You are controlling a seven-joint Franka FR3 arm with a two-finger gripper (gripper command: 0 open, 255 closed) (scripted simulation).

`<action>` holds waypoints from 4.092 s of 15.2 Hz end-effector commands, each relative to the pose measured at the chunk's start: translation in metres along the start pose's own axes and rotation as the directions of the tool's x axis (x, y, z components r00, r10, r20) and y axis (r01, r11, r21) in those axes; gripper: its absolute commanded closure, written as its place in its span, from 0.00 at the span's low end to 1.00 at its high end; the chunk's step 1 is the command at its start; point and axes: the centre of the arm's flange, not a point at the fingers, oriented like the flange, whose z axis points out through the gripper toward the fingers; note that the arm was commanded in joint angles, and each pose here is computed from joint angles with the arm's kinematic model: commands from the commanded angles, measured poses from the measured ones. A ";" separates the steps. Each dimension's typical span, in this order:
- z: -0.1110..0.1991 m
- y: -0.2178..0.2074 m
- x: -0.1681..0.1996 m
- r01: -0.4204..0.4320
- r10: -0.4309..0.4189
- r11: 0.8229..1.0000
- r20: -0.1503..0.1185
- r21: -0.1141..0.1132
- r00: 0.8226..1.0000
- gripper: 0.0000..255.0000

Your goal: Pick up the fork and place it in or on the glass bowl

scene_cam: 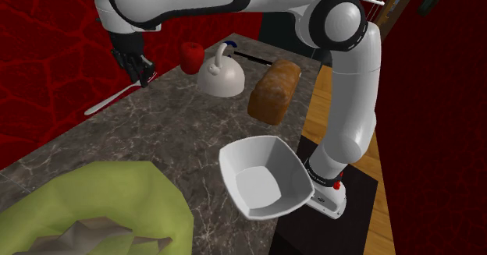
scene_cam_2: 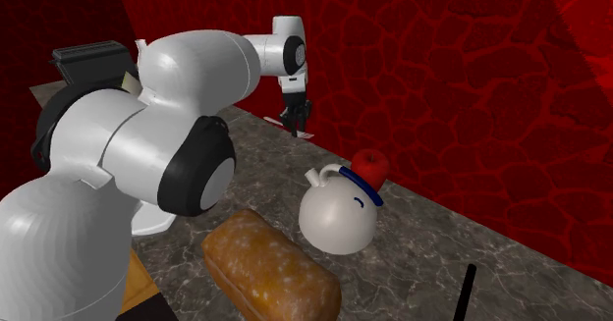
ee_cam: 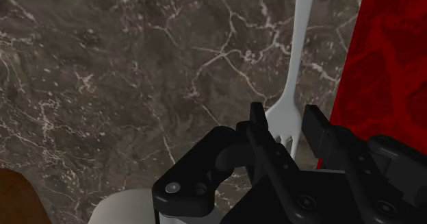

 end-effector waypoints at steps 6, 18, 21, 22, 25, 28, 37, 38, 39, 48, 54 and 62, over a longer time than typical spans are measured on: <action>-0.037 -0.001 0.002 0.000 0.000 1.000 0.000 0.000 1.000 1.00; -0.075 0.063 -0.006 0.000 0.000 1.000 0.000 0.000 1.000 1.00; -0.077 0.102 -0.013 0.000 0.000 1.000 0.000 0.000 1.000 1.00; -0.077 0.115 -0.015 0.000 0.000 1.000 0.000 0.000 1.000 1.00; -0.079 0.154 -0.022 0.000 0.000 1.000 0.000 0.000 1.000 1.00; -0.080 0.193 -0.029 0.000 0.000 1.000 0.000 0.000 1.000 1.00; -0.085 0.310 -0.049 0.000 0.000 1.000 0.000 0.000 1.000 1.00; -0.085 0.323 -0.051 0.000 0.000 1.000 0.000 0.000 1.000 1.00; -0.086 0.336 -0.053 0.000 0.000 1.000 0.000 0.000 1.000 1.00; -0.090 0.453 -0.073 0.000 0.000 1.000 0.000 0.000 1.000 1.00; -0.064 0.459 -0.076 0.000 0.000 1.000 0.000 0.000 1.000 1.00; -0.022 0.460 -0.078 0.000 0.000 1.000 0.000 0.000 1.000 1.00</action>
